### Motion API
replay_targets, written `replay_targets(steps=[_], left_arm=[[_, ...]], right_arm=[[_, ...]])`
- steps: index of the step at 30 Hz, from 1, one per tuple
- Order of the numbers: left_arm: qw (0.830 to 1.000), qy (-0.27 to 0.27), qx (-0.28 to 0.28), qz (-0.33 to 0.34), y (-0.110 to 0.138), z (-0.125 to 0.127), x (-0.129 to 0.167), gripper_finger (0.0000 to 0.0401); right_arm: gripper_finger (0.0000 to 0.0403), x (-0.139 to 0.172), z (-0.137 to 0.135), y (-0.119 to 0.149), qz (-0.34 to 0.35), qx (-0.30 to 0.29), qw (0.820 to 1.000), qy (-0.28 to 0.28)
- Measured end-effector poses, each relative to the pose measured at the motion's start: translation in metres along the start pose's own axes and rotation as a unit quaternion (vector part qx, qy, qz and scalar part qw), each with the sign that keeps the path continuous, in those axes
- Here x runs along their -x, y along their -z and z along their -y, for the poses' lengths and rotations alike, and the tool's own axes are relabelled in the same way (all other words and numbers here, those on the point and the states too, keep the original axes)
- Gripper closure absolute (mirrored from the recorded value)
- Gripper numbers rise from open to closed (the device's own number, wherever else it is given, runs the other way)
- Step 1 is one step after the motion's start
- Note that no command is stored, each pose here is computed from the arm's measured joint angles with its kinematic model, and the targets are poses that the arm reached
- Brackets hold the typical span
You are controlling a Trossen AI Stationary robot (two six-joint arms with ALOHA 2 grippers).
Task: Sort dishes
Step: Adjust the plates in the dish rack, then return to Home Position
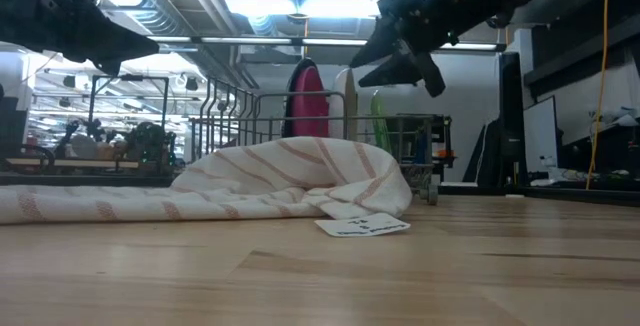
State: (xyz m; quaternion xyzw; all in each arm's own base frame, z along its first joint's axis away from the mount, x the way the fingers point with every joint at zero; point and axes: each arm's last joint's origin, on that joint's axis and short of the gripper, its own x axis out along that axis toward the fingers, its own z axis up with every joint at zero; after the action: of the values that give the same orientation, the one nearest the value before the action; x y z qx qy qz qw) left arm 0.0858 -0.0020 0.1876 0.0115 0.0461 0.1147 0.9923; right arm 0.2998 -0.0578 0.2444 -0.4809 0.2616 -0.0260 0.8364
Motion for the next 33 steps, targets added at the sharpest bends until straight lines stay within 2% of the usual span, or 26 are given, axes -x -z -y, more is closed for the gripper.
replay_targets(steps=[4, 8, 15, 19, 22, 26, 33], left_arm=[[1.000, 0.000, 0.012, 0.000, 0.000, 0.000, 0.000, 0.0371], [1.000, 0.000, 0.015, 0.002, 0.000, 0.000, 0.000, 0.0371], [0.999, -0.001, 0.035, 0.033, -0.015, -0.002, 0.004, 0.0371], [0.998, -0.013, 0.039, 0.046, -0.026, -0.004, 0.009, 0.0371], [0.998, -0.028, 0.025, 0.043, -0.031, -0.006, 0.012, 0.0371], [0.998, -0.053, 0.026, 0.024, -0.028, -0.008, 0.013, 0.0371], [0.997, -0.054, 0.056, -0.011, -0.016, -0.007, 0.010, 0.0371]], right_arm=[[0.0185, 0.003, 0.004, -0.002, 0.007, 0.000, 1.000, 0.012], [0.0185, 0.022, 0.031, -0.015, 0.029, -0.008, 0.998, 0.051], [0.0185, 0.088, 0.078, -0.030, 0.042, -0.070, 0.994, 0.066], [0.0185, 0.132, 0.085, -0.027, 0.044, -0.116, 0.990, 0.063], [0.0185, 0.163, 0.077, -0.018, 0.032, -0.158, 0.986, 0.046], [0.0185, 0.194, 0.050, 0.003, 0.037, -0.211, 0.975, 0.049], [0.0185, 0.201, -0.017, 0.042, 0.092, -0.276, 0.952, 0.099]])
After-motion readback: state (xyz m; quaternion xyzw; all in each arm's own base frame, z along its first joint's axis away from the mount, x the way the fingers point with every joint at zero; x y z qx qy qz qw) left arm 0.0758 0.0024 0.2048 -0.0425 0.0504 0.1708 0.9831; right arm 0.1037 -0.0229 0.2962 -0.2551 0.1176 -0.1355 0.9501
